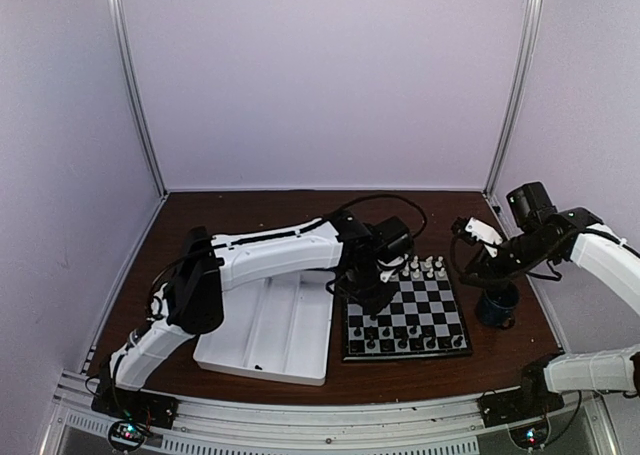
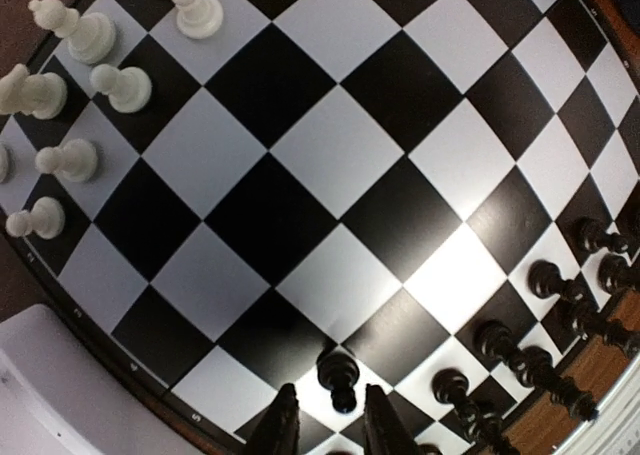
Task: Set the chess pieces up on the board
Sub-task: Place the pawn on the chessboard, then pick up the pawn from the chessboard.
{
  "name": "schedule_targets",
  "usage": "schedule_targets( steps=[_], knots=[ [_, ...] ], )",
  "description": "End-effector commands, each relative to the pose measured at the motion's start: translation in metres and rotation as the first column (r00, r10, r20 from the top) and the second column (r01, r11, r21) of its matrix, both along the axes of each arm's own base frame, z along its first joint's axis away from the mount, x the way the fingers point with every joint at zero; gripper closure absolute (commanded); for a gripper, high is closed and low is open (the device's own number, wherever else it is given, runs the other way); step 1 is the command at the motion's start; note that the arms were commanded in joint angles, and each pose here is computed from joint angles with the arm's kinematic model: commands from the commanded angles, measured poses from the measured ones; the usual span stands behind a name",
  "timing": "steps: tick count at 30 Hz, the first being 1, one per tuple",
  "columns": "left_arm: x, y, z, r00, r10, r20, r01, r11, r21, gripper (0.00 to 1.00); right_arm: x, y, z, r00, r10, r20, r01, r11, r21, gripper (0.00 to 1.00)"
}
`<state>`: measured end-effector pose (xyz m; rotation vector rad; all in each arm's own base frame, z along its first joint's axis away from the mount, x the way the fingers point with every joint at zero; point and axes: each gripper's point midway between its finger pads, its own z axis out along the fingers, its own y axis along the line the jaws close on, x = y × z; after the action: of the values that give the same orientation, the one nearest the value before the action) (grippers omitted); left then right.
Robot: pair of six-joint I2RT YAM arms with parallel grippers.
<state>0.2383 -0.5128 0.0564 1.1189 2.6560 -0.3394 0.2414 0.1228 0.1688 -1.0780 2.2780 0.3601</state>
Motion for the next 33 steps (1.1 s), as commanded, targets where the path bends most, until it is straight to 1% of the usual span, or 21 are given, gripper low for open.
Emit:
schedule_targets(
  steps=[1,3,7,9,11,16,21,25,33],
  knots=[
    [0.015,0.01,0.09,0.99,0.043,0.135,-0.028,0.993,-0.113,0.75,-0.008,0.028,-0.003,0.989,0.142,-0.035,-0.142,0.99,-0.001,0.62],
    [0.024,0.032,0.111,0.976,0.11,0.187,-0.088,0.989,-0.121,0.73,-0.008,0.043,-0.006,0.979,0.191,-0.071,-0.191,0.982,0.01,0.63],
    [0.037,0.091,0.127,0.936,0.279,0.214,-0.249,0.956,-0.157,0.72,-0.003,0.077,-0.013,0.948,0.294,-0.125,-0.297,0.955,-0.004,0.63],
    [0.037,0.129,0.115,0.911,0.35,0.217,-0.325,0.935,-0.143,0.71,0.0,0.094,-0.021,0.93,0.332,-0.157,-0.339,0.941,-0.017,0.63],
    [0.038,0.16,0.122,0.88,0.417,0.225,-0.386,0.906,-0.171,0.7,0.001,0.111,-0.032,0.909,0.369,-0.193,-0.381,0.924,-0.028,0.62],
    [0.029,0.217,0.119,0.82,0.516,0.248,-0.487,0.856,-0.171,0.69,0.004,0.148,-0.061,0.857,0.43,-0.283,-0.465,0.883,-0.067,0.62],
    [0.016,0.238,0.117,0.801,0.551,0.235,-0.52,0.834,-0.183,0.69,0.007,0.168,-0.088,0.828,0.452,-0.33,-0.524,0.835,-0.171,0.62],
    [0.011,0.248,0.116,0.789,0.57,0.23,-0.538,0.822,-0.188,0.69,0.004,0.177,-0.101,0.814,0.462,-0.351,-0.551,0.805,-0.218,0.63],
    [0.008,0.255,0.116,0.785,0.572,0.236,-0.541,0.82,-0.188,0.69,0.009,0.18,-0.113,0.82,0.442,-0.364,-0.545,0.798,-0.259,0.72]
  ],
)
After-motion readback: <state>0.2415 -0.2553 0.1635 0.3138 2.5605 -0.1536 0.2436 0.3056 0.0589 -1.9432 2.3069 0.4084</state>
